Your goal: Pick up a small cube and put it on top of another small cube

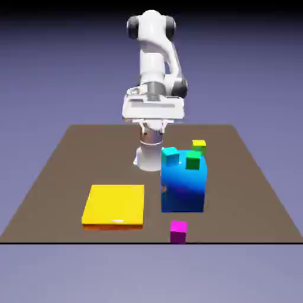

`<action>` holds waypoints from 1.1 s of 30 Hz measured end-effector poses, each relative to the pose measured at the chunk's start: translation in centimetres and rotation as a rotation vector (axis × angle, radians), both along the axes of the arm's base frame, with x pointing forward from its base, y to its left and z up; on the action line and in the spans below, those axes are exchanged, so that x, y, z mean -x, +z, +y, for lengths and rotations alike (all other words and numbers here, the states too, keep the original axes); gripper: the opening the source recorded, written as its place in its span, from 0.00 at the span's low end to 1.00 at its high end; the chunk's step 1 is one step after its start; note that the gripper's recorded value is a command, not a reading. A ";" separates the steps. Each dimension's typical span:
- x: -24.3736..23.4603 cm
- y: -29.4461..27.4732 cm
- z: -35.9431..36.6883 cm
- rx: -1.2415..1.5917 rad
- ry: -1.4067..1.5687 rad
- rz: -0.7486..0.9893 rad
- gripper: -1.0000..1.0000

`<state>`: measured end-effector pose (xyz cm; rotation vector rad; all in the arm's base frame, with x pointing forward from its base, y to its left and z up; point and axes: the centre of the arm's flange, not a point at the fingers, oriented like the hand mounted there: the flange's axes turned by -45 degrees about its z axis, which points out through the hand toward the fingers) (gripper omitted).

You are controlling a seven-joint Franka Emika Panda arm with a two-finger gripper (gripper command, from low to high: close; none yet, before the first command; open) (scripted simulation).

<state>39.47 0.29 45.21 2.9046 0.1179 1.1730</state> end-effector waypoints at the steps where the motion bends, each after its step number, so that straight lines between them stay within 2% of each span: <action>1: -0.4 -0.5 -0.1 0.003 0.020 0.025 0.50; 18: -6.2 -11.5 -0.7 0.032 0.435 0.367 0.50; 33: -8.9 -20.7 0.5 0.048 0.848 0.465 0.50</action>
